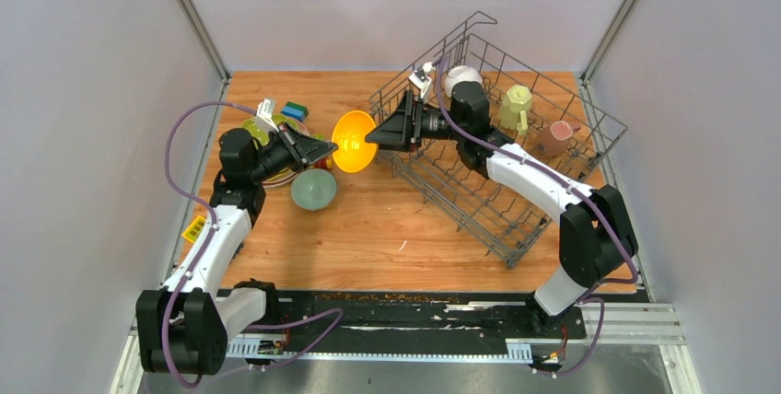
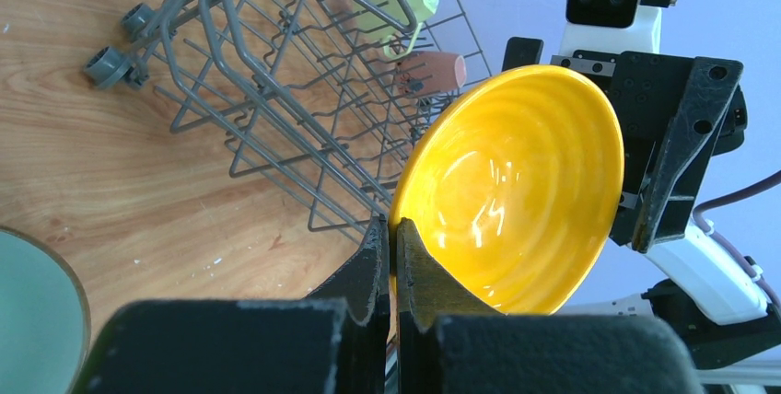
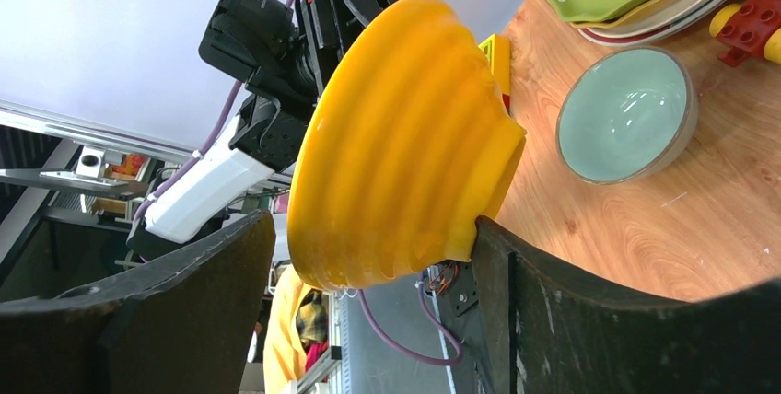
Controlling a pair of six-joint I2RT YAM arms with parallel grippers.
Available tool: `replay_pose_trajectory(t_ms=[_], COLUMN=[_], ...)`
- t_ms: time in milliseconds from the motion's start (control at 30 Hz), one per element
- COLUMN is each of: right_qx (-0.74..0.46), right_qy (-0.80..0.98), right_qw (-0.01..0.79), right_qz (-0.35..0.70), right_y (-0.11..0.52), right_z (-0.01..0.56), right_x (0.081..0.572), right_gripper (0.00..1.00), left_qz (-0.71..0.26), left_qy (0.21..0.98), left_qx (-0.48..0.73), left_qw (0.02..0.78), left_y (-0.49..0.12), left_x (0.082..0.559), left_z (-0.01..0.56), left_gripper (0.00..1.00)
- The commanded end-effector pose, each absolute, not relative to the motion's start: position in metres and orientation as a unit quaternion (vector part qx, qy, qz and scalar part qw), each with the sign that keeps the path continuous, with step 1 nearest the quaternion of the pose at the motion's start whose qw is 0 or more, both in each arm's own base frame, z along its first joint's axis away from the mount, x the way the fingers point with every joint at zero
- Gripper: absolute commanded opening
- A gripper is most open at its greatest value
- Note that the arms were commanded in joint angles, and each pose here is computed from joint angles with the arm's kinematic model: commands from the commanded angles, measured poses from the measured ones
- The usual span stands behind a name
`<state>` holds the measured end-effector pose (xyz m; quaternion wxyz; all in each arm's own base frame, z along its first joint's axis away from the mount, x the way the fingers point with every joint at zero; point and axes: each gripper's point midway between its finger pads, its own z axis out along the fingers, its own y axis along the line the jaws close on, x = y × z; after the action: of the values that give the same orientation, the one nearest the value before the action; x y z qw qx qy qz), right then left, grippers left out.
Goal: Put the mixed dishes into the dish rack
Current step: Pick up the bowl from the center of the board.
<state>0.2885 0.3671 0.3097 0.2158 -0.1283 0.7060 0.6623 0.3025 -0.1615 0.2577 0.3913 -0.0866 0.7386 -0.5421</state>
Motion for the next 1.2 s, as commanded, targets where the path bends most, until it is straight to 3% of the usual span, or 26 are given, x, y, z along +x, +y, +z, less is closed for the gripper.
replay_pose_trajectory(t_ms=[0,100,300,433,600,800,1033,1167], right_qx=[-0.150,-0.150,-0.156,-0.161,-0.176,-0.171,-0.166,-0.164], right_qy=[0.687,0.690,0.691,0.688,0.683,0.690,0.697,0.699], right_qw=[0.223,0.224,0.229,0.230,0.234,0.246,0.254,0.250], right_qz=[0.674,0.671,0.667,0.669,0.669,0.659,0.650,0.649], right_y=[0.3724,0.3738,0.3758,0.3755,0.3763,0.3756,0.3738,0.3745], right_z=[0.3283,0.3267,0.3279,0.3303,0.3349,0.3327,0.3298,0.3284], right_x=[0.2859,0.2863,0.2855,0.2838,0.2805,0.2835,0.2864,0.2871], right_gripper=[0.80,0.85,0.64,0.60,0.37,0.32,0.11,0.08], left_qz=[-0.548,-0.546,-0.544,-0.543,-0.541,-0.540,-0.527,-0.523], left_qy=[0.723,0.725,0.726,0.727,0.729,0.729,0.735,0.738], left_qx=[-0.067,-0.066,-0.065,-0.066,-0.068,-0.064,-0.061,-0.057], left_qw=[0.415,0.416,0.416,0.415,0.414,0.416,0.423,0.422], left_y=[-0.1630,-0.1627,-0.1626,-0.1625,-0.1622,-0.1623,-0.1596,-0.1598], left_x=[0.3030,0.3023,0.3029,0.3030,0.3033,0.3032,0.3018,0.3009], left_z=[0.2717,0.2714,0.2721,0.2700,0.2686,0.2695,0.2698,0.2697], left_gripper=[0.00,0.00,0.00,0.00,0.00,0.00,0.06,0.11])
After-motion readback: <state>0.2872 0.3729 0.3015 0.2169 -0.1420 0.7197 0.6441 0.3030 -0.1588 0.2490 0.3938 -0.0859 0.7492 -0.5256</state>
